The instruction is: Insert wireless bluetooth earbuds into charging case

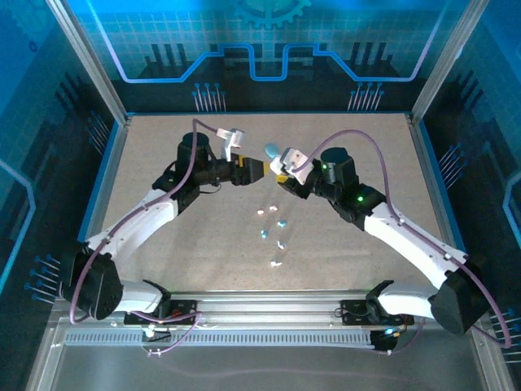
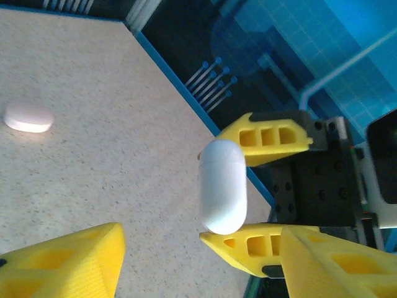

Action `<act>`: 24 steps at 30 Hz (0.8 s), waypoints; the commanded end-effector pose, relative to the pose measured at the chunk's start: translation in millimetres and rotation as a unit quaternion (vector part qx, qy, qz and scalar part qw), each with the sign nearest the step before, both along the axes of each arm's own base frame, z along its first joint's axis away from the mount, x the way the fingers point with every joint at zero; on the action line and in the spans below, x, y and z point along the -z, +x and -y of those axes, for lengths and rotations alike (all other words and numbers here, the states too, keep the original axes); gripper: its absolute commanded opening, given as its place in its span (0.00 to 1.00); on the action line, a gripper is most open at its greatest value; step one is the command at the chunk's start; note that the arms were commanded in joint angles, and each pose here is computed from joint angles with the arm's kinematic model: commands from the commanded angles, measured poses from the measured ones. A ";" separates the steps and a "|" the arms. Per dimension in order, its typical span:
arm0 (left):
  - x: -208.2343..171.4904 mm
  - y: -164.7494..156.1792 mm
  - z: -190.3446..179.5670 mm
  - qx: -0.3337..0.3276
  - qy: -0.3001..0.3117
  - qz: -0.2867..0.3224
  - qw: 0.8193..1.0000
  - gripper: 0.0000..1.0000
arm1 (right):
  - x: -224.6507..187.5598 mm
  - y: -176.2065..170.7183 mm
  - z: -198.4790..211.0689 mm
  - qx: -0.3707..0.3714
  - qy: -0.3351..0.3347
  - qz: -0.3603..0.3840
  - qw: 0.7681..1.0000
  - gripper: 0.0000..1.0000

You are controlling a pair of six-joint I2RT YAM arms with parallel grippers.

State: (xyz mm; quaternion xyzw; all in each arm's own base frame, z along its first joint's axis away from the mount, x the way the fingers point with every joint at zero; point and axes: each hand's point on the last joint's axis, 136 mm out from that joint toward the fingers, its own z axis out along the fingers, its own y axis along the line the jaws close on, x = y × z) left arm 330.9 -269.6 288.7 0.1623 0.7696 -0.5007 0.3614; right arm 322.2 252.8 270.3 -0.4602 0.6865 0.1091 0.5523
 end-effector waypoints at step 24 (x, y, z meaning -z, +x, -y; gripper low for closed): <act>8.5 -9.7 35.7 0.071 0.042 -0.024 0.996 0.35 | -16.7 -14.5 -12.3 -0.029 -0.049 0.089 0.994 0.47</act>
